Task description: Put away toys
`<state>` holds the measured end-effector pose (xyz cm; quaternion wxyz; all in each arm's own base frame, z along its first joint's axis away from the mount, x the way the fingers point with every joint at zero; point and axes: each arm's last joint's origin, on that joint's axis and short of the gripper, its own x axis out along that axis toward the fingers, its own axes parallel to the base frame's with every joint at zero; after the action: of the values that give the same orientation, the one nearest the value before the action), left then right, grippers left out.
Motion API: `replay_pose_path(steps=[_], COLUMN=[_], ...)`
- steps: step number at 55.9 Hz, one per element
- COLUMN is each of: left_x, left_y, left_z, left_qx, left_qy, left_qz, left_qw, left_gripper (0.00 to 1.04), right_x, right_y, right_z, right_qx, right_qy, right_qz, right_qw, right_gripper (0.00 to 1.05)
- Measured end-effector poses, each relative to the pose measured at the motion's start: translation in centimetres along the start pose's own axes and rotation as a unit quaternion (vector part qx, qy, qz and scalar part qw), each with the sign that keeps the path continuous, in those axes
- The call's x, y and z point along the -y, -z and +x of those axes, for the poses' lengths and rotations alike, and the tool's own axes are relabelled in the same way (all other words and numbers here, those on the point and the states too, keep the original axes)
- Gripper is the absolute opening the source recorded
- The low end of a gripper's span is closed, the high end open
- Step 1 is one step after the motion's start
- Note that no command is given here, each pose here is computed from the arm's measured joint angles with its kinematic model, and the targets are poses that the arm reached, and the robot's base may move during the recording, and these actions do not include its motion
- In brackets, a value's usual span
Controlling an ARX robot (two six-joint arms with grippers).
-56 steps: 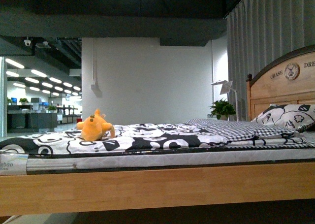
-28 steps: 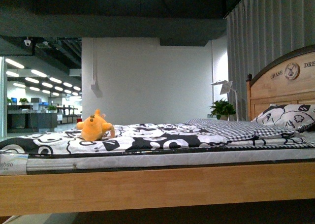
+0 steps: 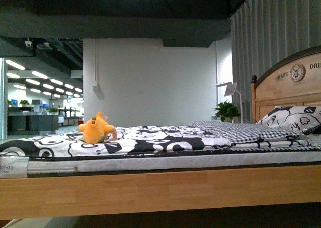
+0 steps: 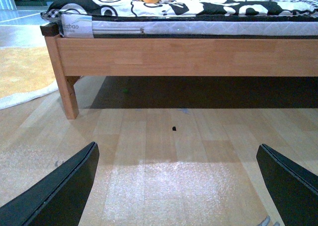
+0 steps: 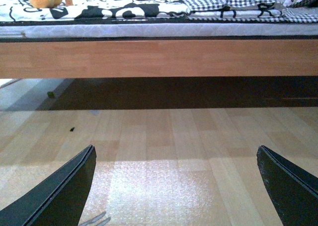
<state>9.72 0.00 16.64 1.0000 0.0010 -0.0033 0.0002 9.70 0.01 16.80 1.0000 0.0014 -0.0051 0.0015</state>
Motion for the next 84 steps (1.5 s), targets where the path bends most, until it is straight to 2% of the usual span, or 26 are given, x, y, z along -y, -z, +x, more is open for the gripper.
replay_pose_path(steps=[84], left_x=[0.0], left_y=[0.0], left_z=[0.0], left_qx=[0.0], left_qy=[0.0], left_qz=[0.0], left_qw=[1.0], left_gripper=[0.98], right_x=[0.0], right_y=[0.0], right_z=[0.0], right_qx=[0.0], right_qy=[0.0], right_qz=[0.0], right_qw=[1.0], right_gripper=[0.98])
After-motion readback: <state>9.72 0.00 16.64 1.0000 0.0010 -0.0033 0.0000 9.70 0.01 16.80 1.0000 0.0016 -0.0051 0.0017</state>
